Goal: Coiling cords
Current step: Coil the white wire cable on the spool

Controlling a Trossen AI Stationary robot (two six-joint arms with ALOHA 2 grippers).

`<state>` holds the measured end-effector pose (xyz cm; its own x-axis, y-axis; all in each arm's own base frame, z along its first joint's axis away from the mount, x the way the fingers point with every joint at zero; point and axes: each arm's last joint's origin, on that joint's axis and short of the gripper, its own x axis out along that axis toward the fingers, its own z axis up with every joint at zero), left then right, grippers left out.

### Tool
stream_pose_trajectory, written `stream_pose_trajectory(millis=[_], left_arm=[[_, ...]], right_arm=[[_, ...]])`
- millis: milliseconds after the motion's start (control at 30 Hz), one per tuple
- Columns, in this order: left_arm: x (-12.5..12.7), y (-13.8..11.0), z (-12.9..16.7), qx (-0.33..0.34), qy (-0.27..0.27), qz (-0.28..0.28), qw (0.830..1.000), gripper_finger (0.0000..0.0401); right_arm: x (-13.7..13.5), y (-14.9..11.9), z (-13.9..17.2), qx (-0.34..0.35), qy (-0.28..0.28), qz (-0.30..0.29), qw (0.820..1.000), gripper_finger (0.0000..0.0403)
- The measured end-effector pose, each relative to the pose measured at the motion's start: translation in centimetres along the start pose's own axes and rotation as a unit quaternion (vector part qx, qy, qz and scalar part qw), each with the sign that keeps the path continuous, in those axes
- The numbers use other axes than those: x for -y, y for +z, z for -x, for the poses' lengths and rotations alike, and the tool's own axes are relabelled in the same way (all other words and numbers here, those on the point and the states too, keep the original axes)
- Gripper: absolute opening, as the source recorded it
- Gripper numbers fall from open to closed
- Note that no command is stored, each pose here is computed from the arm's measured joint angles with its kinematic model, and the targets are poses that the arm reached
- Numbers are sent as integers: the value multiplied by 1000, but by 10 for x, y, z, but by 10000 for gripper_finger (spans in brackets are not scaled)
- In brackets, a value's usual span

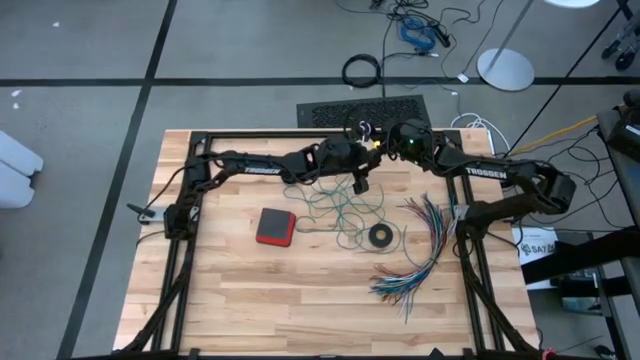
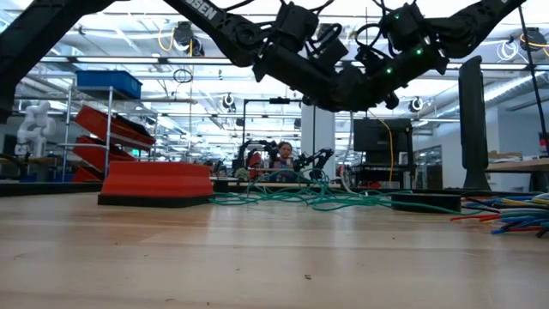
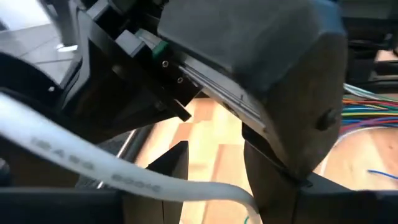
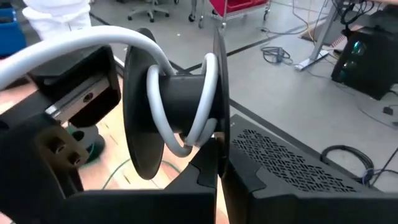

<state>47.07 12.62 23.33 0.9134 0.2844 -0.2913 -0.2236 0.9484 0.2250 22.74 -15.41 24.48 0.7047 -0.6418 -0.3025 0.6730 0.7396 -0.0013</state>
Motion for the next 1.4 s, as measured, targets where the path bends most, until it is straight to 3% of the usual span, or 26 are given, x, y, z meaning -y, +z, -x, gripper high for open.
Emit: stream_pose_trajectory(millis=[167, 400, 600, 833, 1400], left_arm=[[13, 5, 1, -3, 44, -8, 999, 165], [24, 3, 3, -4, 59, -42, 997, 164], [12, -15, 4, 69, 29, 5, 997, 164], [-4, -30, 13, 176, -16, 57, 983, 164], [-3, -26, 16, 209, -17, 64, 976, 164]], right_arm=[[-1, 7, 0, 37, 13, -18, 999, 0], [2, 10, 2, 45, 11, -15, 999, 0], [8, 20, 15, 70, 0, -7, 998, 0], [18, 28, 32, 77, -16, -5, 997, 0], [23, 36, 42, 103, -20, -29, 994, 0]])
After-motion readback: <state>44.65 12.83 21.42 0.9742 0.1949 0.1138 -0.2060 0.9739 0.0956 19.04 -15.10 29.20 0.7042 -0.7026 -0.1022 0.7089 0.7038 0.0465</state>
